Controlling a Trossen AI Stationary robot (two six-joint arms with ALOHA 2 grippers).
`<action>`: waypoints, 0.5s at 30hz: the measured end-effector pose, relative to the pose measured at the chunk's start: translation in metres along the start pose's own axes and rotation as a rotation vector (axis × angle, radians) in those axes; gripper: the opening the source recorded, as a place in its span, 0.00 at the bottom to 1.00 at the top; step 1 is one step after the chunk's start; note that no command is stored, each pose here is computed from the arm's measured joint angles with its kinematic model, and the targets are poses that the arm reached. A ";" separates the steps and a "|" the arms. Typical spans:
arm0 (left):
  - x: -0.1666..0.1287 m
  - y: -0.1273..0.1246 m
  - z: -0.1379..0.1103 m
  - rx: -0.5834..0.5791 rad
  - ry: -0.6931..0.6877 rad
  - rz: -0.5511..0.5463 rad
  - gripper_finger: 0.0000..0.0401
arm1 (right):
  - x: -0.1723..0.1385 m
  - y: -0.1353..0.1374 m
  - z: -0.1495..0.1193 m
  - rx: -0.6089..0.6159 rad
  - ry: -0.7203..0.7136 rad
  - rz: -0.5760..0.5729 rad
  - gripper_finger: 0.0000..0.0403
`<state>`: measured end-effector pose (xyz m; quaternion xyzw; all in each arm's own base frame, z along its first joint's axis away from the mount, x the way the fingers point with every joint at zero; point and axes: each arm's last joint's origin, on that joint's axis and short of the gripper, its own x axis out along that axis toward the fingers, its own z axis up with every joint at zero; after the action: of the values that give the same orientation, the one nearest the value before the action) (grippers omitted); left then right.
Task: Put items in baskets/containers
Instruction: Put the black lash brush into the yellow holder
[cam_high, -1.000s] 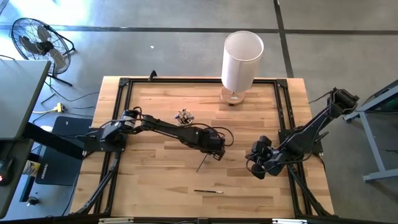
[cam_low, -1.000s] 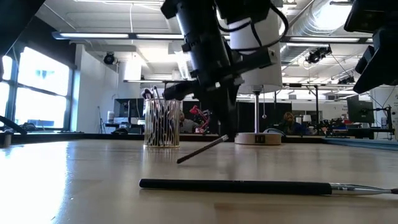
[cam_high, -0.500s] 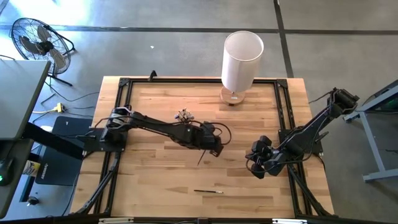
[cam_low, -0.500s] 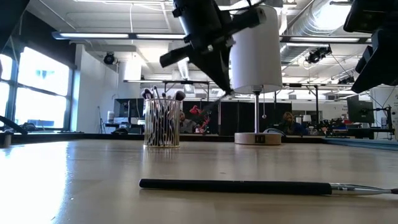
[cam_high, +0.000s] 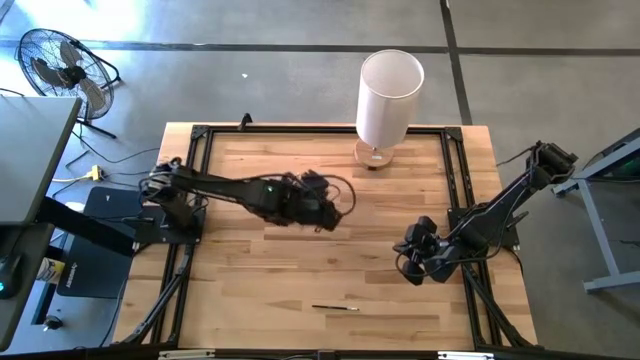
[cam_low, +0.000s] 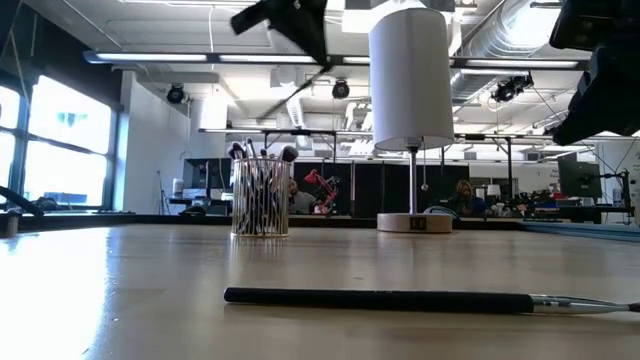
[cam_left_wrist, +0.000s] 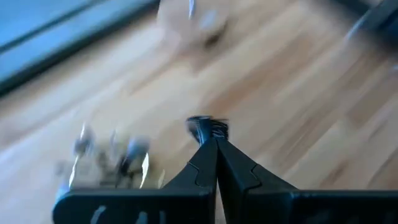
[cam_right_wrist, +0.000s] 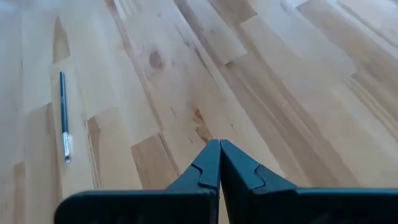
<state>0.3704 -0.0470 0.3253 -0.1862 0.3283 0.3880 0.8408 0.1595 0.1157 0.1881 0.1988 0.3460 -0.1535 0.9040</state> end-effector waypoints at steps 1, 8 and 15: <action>-0.003 0.003 0.007 -0.016 -0.028 -0.005 0.00 | 0.000 0.000 0.001 0.002 -0.006 -0.004 0.00; -0.014 0.037 0.027 0.044 -0.062 0.094 0.00 | 0.006 -0.004 0.009 0.040 -0.031 -0.032 0.00; 0.000 0.056 0.047 0.095 -0.063 0.141 0.00 | 0.012 -0.008 0.019 0.084 -0.063 -0.045 0.00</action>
<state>0.3458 0.0150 0.3555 -0.1100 0.3321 0.4359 0.8292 0.1755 0.0985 0.1913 0.2237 0.3148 -0.1942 0.9017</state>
